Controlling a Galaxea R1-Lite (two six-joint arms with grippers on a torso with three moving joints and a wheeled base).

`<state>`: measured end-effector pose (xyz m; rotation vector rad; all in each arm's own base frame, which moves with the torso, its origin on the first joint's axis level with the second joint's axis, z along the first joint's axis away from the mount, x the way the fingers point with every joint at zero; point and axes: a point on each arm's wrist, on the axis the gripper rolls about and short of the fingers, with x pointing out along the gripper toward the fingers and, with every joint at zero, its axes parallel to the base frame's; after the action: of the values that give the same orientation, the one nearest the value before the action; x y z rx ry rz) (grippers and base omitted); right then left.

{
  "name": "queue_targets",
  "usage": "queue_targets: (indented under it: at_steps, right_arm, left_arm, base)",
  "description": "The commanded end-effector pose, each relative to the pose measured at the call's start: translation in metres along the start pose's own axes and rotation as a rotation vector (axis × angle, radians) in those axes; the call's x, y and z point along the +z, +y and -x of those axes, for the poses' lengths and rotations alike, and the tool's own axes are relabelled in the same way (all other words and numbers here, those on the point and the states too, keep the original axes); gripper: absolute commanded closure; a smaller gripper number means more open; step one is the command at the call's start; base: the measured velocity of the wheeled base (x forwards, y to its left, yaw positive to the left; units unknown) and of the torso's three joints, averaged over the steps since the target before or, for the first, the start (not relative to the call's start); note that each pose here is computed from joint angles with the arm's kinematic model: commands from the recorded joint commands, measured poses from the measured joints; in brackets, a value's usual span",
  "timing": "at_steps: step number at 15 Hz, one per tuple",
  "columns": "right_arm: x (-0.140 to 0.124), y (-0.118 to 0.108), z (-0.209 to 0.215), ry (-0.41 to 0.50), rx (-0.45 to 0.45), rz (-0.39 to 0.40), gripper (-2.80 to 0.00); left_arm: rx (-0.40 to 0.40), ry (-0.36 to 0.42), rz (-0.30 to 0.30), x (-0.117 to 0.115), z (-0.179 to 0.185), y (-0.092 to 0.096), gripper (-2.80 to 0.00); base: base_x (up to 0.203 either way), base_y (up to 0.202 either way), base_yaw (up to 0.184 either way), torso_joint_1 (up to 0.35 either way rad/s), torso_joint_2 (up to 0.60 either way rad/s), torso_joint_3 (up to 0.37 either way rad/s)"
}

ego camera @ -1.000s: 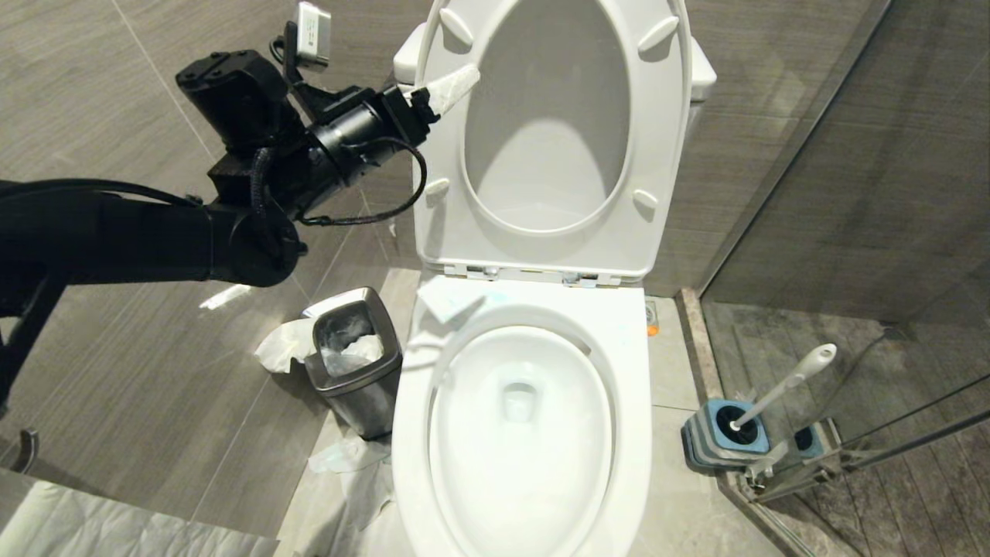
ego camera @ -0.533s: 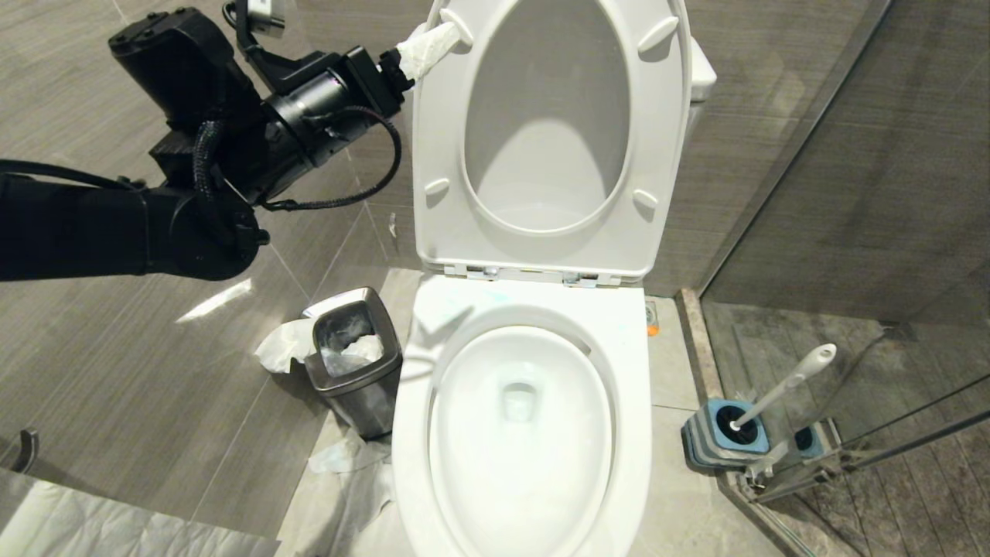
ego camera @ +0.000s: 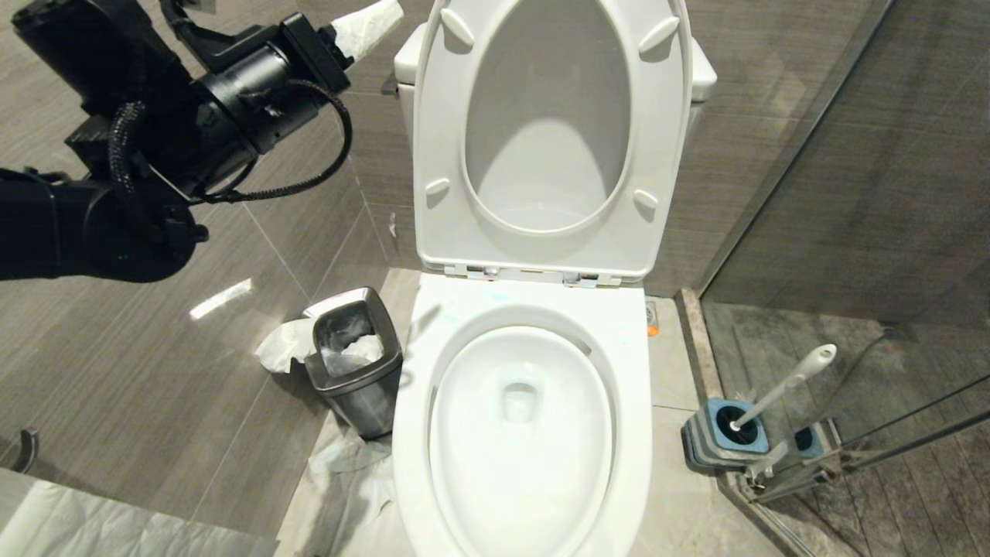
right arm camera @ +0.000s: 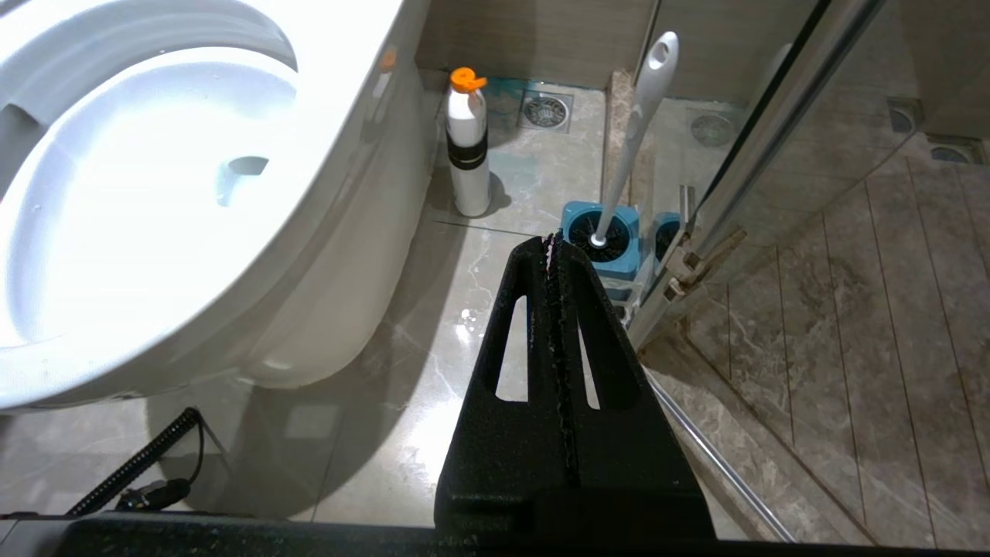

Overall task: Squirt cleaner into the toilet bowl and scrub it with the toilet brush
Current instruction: Pour in the cleaning agent

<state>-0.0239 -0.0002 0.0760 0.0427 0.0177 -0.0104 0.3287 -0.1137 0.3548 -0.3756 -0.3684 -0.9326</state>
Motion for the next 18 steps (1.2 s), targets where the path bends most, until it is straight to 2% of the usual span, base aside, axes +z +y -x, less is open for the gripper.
queue_targets:
  at_steps: [1,4,7,8,12,13,16,18]
  right_arm:
    - [0.000,0.000,0.000,0.001,-0.001,0.000,0.00]
    - [0.000,0.000,0.000,0.001,-0.001,0.000,0.00]
    - [0.000,0.000,0.000,0.001,-0.001,0.000,0.00]
    - [0.000,0.000,0.000,0.001,-0.001,0.000,0.00]
    - [0.000,0.000,0.000,0.001,-0.001,0.000,0.00]
    - [0.000,0.000,0.000,0.001,-0.001,0.000,0.00]
    - [0.000,0.000,0.000,0.001,-0.001,0.000,0.00]
    - [0.000,0.000,0.000,0.001,-0.001,0.000,0.00]
  left_arm:
    - [-0.013,-0.032,-0.008,0.019,0.008,-0.013,0.00]
    - [0.013,-0.020,0.006,0.041,0.017,-0.032,0.00]
    - [0.101,-0.011,-0.016,0.069,0.033,-0.056,0.00]
    - [0.142,-0.005,-0.046,0.077,0.039,-0.063,0.00]
    - [0.323,-0.069,-0.224,0.124,0.058,-0.094,0.00]
    - [0.341,-0.060,-0.254,0.132,0.068,-0.105,0.00]
    - [0.376,0.001,-0.392,0.152,0.102,-0.137,0.00]
    - [0.427,-0.003,-0.452,0.163,0.124,-0.156,0.00]
  base:
    - [0.000,0.000,0.000,0.000,0.00,0.000]
    - [0.000,0.000,0.000,0.000,0.00,0.000]
    - [0.000,0.000,0.000,0.000,0.00,0.000]
    - [0.000,0.000,0.000,0.000,0.00,0.000]
    - [0.000,0.000,0.000,0.000,0.00,0.000]
    - [0.000,0.000,0.000,0.000,0.00,0.000]
    - [0.000,0.000,0.000,0.000,0.00,0.000]
    - [0.000,0.000,0.000,0.000,0.00,0.000]
